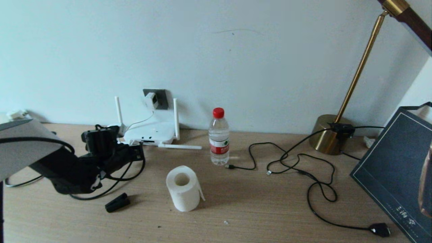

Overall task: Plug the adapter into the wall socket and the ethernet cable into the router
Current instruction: Plug cable into router interface

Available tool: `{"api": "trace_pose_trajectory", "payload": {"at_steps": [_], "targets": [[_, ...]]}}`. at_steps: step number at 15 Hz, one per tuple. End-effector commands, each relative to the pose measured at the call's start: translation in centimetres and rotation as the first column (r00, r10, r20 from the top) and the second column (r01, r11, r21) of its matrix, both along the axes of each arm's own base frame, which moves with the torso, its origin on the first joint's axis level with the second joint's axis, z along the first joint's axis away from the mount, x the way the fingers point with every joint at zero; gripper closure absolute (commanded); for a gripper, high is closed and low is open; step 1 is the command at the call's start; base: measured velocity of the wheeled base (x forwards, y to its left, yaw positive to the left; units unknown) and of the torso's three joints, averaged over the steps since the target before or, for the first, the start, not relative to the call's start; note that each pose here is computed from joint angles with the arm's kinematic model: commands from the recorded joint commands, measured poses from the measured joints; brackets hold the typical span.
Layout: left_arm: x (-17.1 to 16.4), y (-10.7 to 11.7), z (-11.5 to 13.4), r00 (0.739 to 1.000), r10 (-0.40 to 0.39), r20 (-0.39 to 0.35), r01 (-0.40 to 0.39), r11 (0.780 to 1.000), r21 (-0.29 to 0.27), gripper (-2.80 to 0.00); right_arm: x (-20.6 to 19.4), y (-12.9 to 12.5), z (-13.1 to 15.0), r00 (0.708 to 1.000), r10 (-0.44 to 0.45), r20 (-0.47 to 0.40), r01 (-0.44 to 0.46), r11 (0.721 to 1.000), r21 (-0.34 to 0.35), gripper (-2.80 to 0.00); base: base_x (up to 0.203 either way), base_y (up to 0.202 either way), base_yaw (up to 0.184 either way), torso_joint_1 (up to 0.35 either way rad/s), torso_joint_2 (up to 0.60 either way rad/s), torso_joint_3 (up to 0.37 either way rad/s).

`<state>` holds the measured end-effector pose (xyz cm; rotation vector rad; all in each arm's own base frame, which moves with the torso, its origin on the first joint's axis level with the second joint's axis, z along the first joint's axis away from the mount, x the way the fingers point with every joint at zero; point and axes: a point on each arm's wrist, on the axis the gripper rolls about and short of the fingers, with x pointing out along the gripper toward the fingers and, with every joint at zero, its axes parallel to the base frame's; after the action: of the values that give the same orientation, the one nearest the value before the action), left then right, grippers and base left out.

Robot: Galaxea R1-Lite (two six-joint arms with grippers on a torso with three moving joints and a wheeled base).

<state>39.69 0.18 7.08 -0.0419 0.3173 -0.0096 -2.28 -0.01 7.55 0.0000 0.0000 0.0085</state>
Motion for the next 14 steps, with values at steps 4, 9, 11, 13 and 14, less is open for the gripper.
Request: {"api": "trace_pose_trajectory", "payload": {"at_steps": [4,9,11,13,14], "targets": [[0.05,0.02,0.08,1.000,0.001,0.006,-0.001,1.000,0.000,0.00,0.01,0.00,0.00,1.000,0.001,-0.002,-0.001,1.000,0.000,-2.80,0.000,0.000,0.000,0.000,0.00,0.000],[0.15,0.02,-0.10,1.000,0.001,0.003,-0.001,1.000,0.000,0.00,0.01,0.00,0.00,1.000,0.001,-0.001,-0.001,1.000,0.000,-2.80,0.000,0.000,0.000,0.000,0.00,0.000],[0.27,0.02,-0.09,1.000,0.001,0.005,-0.001,1.000,0.000,0.00,0.01,0.00,0.00,1.000,0.001,-0.001,-0.001,1.000,0.000,-2.80,0.000,0.000,0.000,0.000,0.00,0.000],[0.31,0.02,-0.13,1.000,0.001,0.004,-0.001,1.000,0.000,0.00,0.00,0.00,0.00,1.000,0.001,0.000,-0.001,1.000,0.000,-2.80,0.000,0.000,0.000,0.000,0.00,0.000],[0.32,0.02,-0.19,1.000,0.001,0.003,-0.001,1.000,0.000,0.00,0.00,0.00,0.00,1.000,0.001,0.000,-0.001,1.000,0.000,-2.80,0.000,0.000,0.000,0.000,0.00,0.000]]}}
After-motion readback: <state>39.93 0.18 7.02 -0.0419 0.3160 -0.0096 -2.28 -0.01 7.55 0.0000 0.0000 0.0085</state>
